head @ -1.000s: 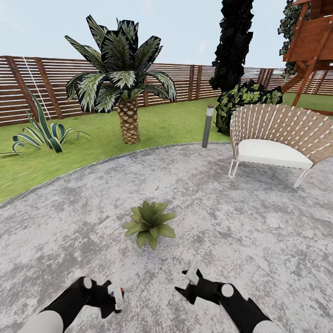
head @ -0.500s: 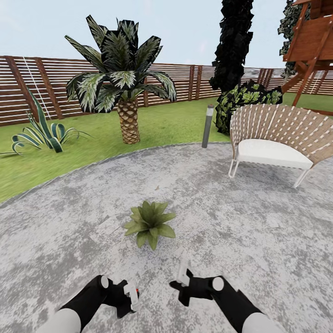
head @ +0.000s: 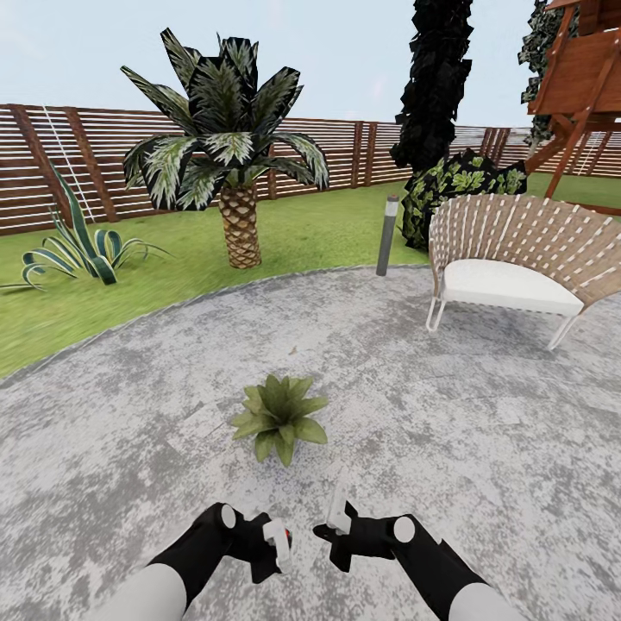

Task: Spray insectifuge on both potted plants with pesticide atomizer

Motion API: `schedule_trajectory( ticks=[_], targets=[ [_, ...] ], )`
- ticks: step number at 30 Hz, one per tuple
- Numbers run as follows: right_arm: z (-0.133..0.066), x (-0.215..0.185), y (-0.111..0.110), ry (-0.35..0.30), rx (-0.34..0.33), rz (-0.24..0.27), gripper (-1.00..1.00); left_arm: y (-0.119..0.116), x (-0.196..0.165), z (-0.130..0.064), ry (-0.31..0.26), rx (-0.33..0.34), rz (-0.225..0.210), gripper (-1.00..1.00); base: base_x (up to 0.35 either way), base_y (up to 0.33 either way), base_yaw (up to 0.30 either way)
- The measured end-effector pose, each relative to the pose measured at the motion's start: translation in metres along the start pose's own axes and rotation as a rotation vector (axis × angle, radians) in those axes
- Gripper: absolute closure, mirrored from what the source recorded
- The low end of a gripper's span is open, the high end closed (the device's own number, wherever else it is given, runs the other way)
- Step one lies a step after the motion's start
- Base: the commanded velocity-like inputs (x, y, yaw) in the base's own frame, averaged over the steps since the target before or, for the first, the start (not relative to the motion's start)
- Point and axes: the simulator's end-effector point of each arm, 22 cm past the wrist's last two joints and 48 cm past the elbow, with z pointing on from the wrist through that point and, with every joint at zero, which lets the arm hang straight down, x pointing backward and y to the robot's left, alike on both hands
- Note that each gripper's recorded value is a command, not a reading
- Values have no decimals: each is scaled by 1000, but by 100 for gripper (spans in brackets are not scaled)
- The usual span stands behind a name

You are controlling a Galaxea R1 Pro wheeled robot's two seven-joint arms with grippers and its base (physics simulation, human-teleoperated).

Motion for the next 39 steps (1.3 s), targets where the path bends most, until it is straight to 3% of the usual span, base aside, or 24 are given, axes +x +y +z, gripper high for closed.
schedule_trajectory(
  ticks=[30,39],
  targets=[
    [7,-9,6,-16,-9,2,100,-20,-44,13,-84,26,21,100,0,0,0],
    [7,-8,6,-13,-10,3,100,-18,-29,11,-62,28,19,100,0,0,0]
  ],
)
